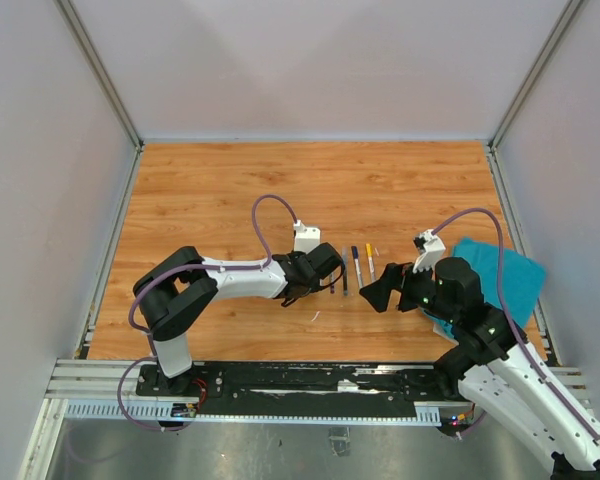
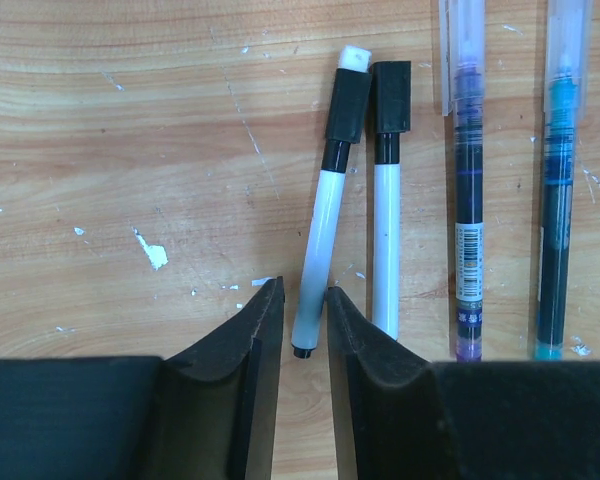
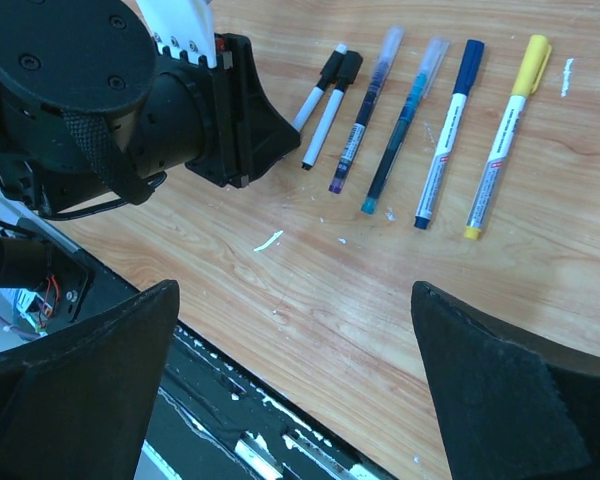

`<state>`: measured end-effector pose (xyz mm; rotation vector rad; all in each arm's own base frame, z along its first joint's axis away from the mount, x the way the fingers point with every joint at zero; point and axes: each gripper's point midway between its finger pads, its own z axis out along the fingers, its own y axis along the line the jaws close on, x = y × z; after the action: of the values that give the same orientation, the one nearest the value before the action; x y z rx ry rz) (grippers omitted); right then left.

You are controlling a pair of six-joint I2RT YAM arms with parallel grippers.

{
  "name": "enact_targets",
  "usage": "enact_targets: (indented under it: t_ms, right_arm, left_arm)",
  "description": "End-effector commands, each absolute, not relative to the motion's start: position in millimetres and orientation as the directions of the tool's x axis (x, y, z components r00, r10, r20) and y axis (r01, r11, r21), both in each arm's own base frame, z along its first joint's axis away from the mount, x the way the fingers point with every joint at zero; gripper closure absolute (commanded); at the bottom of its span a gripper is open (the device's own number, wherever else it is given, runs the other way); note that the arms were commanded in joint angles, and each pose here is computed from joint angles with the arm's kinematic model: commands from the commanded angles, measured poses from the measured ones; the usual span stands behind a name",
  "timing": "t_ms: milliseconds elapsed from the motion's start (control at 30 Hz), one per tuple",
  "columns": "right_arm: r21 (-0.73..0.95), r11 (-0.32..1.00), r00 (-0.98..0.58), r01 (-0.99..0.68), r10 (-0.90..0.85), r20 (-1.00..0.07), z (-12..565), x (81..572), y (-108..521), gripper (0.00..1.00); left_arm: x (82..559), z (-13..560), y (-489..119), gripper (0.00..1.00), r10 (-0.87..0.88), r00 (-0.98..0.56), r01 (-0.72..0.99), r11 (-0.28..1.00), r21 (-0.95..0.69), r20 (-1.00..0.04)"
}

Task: Insert the pens into the pen caps
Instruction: Place the pen at the center of the board.

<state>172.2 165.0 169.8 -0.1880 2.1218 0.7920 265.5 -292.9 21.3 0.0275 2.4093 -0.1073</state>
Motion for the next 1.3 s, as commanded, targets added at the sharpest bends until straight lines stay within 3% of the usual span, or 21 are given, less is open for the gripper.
enact_targets:
  t_ms: [0,67,300,467,900,1267]
  right_arm:
    - [0.504,0.749,-0.633,-0.431,0.147,-0.76,175,172,175,0.02]
    - [0.509,0.743,-0.64,-0.435,0.142,-0.755,174,171,177,0.01]
    - [0.513,0.735,-0.643,-0.443,0.138,-0.753,174,169,179,0.01]
    - [0.518,0.73,-0.644,-0.446,0.14,-0.752,175,169,180,0.02]
    - [0.524,0.722,-0.649,-0.451,0.137,-0.748,176,167,181,0.01]
    - [0.51,0.771,-0.627,-0.382,0.189,-0.756,182,178,170,0.01]
  left_arm:
    - [268,17,-297,0.72,-0.042,-0.75,0.03,0.995,-0.098,-0.66]
    - [267,17,-297,0.72,-0.048,-0.753,0.029,0.994,-0.106,-0.656]
    - [264,17,-295,0.89,-0.057,-0.757,0.025,0.993,-0.115,-0.651]
    - [260,18,-291,0.91,-0.099,-0.756,-0.008,0.99,-0.142,-0.647]
    - [265,28,-292,0.79,-0.131,-0.737,-0.03,0.987,-0.161,-0.663]
    - [281,92,-297,0.68,-0.128,-0.652,0.027,0.981,-0.192,-0.747]
